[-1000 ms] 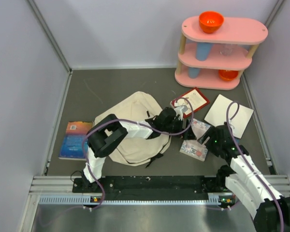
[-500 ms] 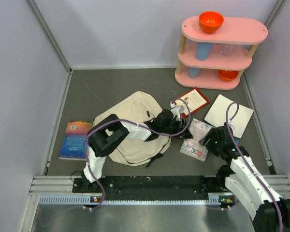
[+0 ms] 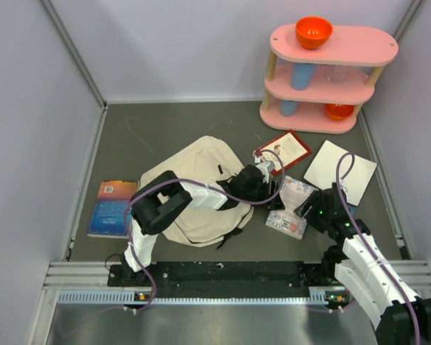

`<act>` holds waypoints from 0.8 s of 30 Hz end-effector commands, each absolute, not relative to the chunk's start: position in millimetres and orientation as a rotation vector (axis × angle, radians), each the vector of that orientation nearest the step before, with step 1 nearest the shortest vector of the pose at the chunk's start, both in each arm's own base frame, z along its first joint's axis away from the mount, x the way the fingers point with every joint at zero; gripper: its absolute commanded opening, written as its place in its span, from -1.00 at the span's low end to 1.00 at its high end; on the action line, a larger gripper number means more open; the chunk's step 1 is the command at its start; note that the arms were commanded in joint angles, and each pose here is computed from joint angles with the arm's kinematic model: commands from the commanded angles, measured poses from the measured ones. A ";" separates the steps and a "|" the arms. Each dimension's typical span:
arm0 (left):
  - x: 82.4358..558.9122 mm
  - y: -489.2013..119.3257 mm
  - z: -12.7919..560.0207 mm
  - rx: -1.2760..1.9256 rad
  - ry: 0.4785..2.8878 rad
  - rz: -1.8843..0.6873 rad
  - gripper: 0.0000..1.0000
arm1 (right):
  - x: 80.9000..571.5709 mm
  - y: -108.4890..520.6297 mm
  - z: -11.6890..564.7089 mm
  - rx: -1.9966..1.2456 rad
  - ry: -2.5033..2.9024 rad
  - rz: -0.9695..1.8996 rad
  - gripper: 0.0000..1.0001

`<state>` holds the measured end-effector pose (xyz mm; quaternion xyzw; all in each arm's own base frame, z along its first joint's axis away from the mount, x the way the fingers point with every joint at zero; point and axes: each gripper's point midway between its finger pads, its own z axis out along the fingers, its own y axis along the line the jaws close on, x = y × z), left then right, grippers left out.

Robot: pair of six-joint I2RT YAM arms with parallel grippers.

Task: Pack the student bag
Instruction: Pick up the book from the center of the board.

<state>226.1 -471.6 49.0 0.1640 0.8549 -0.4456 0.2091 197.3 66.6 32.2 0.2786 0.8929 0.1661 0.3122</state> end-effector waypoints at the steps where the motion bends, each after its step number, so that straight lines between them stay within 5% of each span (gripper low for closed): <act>1: 215.1 -482.2 68.0 0.509 2.332 -1.348 0.14 | 212.8 79.2 51.6 0.699 2.279 0.552 0.24; 8: 212.0 -488.9 105.5 0.548 2.212 -1.456 -0.64 | 215.3 81.3 57.1 0.678 2.265 0.569 0.24; 11: 212.0 -490.4 113.2 0.566 2.185 -1.466 -0.61 | 214.7 82.6 58.3 0.672 2.260 0.581 0.24; 16: 209.0 -493.4 120.9 0.576 2.152 -1.521 -0.21 | 214.7 84.0 60.0 0.667 2.252 0.594 0.24; 17: 208.5 -493.5 120.7 0.576 2.154 -1.525 0.00 | 214.6 84.5 60.0 0.665 2.253 0.598 0.25; 21: 205.6 -496.2 122.4 0.578 2.146 -1.563 0.01 | 214.6 84.7 60.3 0.663 2.251 0.601 0.25; 24: 204.4 -498.4 127.8 0.571 2.121 -1.601 -0.18 | 214.4 85.0 60.1 0.663 2.253 0.602 0.25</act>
